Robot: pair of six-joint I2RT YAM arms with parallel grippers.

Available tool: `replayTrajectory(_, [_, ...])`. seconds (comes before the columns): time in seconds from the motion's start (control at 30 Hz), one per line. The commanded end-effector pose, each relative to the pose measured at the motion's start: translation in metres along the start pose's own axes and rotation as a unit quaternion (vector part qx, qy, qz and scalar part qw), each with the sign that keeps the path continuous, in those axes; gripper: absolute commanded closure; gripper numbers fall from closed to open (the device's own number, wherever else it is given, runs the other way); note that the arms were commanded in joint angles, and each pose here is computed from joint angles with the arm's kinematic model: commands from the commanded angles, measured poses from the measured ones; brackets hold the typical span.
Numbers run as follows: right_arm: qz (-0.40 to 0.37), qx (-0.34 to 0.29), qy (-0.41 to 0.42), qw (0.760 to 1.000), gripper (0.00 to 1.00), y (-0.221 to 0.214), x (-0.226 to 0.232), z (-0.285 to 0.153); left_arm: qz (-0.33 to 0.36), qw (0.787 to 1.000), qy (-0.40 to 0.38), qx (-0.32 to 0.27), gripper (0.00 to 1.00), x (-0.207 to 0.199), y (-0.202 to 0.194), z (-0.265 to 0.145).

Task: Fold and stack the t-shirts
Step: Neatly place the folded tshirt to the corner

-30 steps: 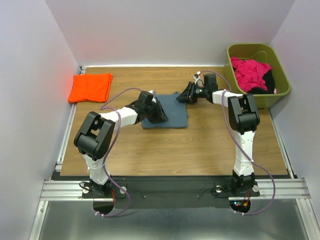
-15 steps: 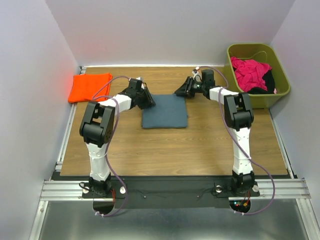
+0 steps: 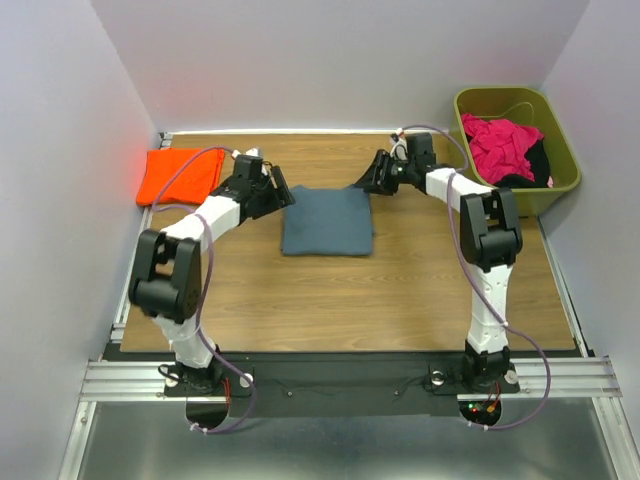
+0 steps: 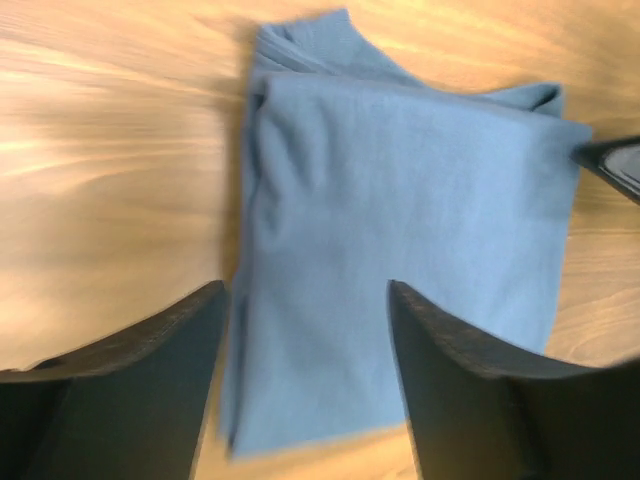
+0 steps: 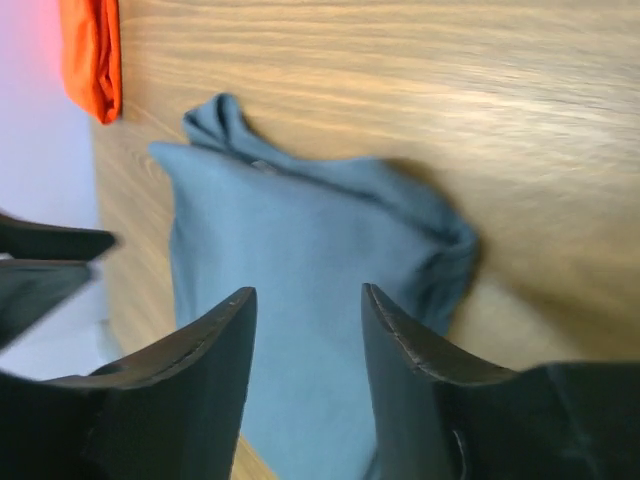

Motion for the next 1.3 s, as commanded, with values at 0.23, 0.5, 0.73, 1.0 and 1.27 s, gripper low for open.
replayTrajectory(0.23, [-0.349, 0.031, -0.141, 0.926, 0.35, -0.057, 0.158, -0.003, 0.056, 0.979, 0.158, -0.119, 0.11, 0.056, -0.006, -0.095])
replayTrajectory(0.5, [-0.477, 0.069, -0.155, 0.863, 0.4, -0.123, 0.208, 0.05, 0.036, 0.974, 0.182, -0.129, 0.11, 0.088, -0.018, -0.112])
replayTrajectory(0.73, [-0.506, 0.095, -0.171, 0.84, 0.41, -0.155, 0.209, 0.09, 0.025, 0.973, 0.191, -0.126, 0.1, 0.1, -0.022, -0.111])
replayTrajectory(1.0, [-0.52, 0.143, -0.201, 0.818, 0.42, -0.187, 0.179, 0.108, 0.015, 0.974, 0.189, -0.124, 0.11, 0.102, -0.019, -0.111])
replayTrajectory(1.27, [-0.535, 0.215, -0.226, 0.785, 0.86, -0.218, 0.149, 0.099, 0.01, 0.982, 0.166, -0.093, 0.1, 0.102, -0.025, -0.103])
Point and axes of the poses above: each gripper's point midway between its finger pads, its own z axis out along the fingers, its own x axis along the line the jaws close on, y = z × x, the point moved 9 cm from there along -z, back along the fingers, and after that the axes turned 9 degrees about -z, right-handed, at the moved point
